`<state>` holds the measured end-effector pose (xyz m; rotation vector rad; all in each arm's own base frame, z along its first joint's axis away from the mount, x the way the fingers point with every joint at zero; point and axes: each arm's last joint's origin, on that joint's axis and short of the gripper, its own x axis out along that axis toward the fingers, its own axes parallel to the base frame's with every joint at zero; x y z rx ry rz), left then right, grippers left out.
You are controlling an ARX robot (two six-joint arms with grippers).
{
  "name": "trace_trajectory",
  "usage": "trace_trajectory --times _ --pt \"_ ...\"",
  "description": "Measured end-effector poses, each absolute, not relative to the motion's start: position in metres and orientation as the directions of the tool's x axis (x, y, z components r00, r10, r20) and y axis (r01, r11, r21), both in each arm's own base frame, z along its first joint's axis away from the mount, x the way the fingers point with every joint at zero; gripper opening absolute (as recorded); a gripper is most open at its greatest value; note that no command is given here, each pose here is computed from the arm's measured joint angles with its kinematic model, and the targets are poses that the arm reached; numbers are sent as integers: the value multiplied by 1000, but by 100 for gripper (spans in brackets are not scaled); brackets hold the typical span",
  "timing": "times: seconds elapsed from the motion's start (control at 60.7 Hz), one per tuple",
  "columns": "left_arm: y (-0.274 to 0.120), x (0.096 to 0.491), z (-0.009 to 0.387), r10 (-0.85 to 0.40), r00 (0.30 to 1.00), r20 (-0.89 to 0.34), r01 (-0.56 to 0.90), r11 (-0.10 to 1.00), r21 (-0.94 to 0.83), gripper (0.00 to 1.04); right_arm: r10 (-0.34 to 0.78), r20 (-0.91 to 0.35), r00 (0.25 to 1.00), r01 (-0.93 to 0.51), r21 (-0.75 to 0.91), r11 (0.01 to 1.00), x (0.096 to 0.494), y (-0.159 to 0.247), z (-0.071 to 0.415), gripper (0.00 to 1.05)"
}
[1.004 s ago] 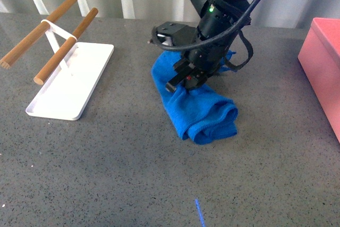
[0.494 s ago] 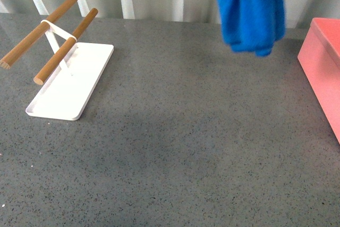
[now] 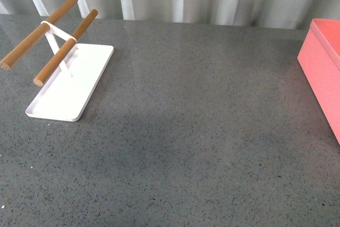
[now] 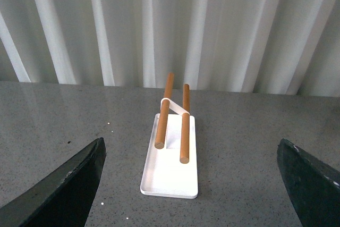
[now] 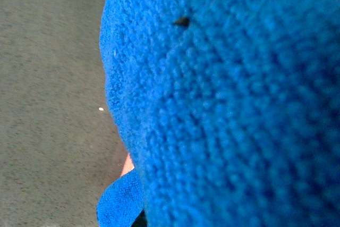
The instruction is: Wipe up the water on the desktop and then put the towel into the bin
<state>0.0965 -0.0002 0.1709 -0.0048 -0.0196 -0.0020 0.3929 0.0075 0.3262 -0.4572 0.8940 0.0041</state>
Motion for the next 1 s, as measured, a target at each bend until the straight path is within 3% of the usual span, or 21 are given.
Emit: trace_trajectory --times 0.132,0.296,0.477,1.004 --pt "0 96 171 -2 1000 20 2 1000 -5 98 -272 -749 604 -101 -410 906 383 -18 327 4" --pt "0 96 171 -2 1000 20 2 1000 -5 98 -304 -791 531 -17 -369 929 376 -42 314 4" --pt "0 96 171 -2 1000 20 2 1000 -5 98 -280 -829 485 11 -315 949 373 -59 295 4" --pt "0 96 171 -2 1000 20 2 1000 -5 98 -272 -849 453 39 -286 957 377 -84 260 4"
